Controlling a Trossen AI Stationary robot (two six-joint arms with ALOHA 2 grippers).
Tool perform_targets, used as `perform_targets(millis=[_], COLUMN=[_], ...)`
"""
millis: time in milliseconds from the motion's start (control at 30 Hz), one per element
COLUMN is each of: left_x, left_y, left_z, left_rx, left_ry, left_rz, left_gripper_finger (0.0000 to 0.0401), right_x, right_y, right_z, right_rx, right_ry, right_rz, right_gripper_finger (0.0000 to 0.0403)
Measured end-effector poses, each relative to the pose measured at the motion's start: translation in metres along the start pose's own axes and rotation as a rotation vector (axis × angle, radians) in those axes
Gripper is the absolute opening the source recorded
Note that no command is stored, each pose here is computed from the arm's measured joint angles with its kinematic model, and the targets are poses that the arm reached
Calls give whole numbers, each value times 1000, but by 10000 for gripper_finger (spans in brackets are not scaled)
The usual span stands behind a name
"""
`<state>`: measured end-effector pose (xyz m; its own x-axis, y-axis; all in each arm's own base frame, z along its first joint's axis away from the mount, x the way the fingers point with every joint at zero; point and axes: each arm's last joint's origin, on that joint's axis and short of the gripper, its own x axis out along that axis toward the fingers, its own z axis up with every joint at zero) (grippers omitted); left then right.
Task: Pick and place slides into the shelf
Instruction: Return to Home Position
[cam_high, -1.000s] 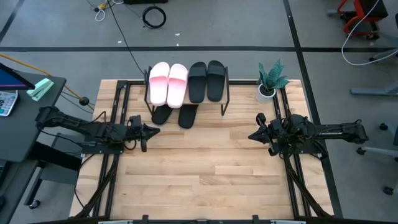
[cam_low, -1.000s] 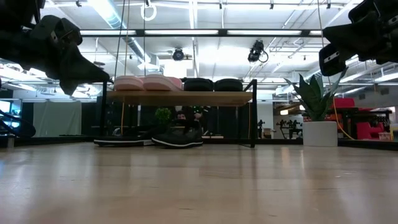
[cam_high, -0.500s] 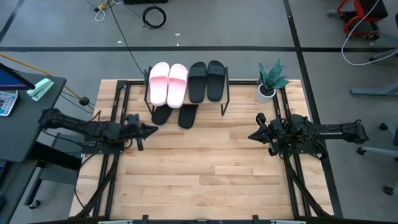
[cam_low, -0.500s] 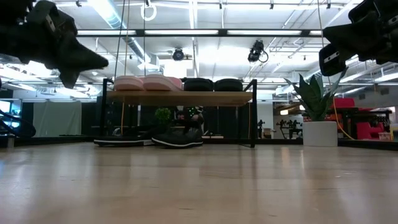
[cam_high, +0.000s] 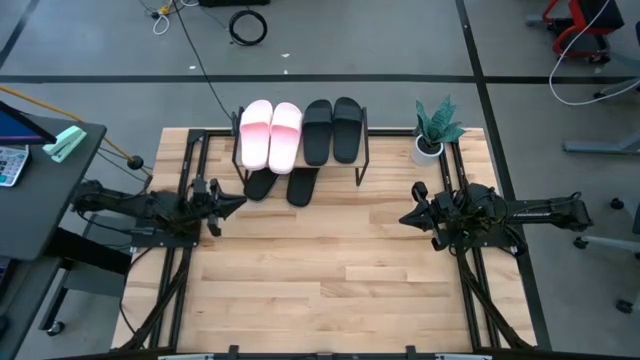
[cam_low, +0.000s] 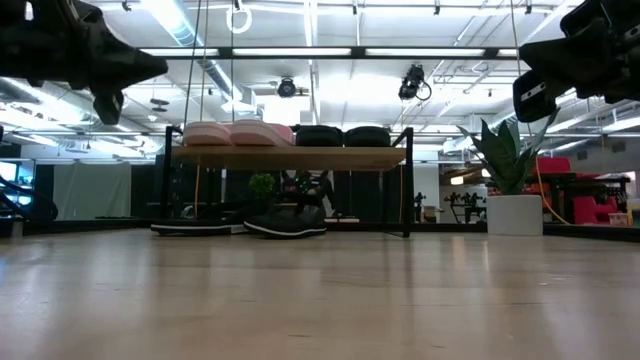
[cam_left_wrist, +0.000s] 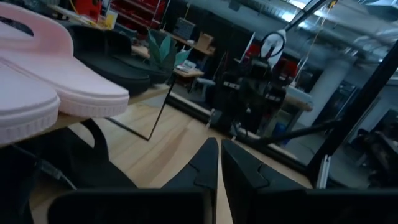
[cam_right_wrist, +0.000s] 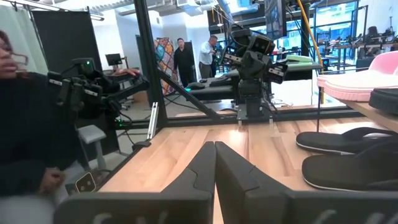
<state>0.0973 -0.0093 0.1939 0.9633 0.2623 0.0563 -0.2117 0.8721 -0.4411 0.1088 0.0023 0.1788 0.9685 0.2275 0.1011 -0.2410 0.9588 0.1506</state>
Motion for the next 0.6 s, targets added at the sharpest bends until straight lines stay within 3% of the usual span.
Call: perform_targets(millis=[600], left_x=[-7], left_y=[1], left_z=[8], left_rx=[-45], left_ry=[-73], left_rz=[-33], left_gripper_finger=[36], right_x=[0], right_y=[0], right_z=[0], right_rx=[0], right_ry=[0], right_rz=[0], right_gripper_finger=[14])
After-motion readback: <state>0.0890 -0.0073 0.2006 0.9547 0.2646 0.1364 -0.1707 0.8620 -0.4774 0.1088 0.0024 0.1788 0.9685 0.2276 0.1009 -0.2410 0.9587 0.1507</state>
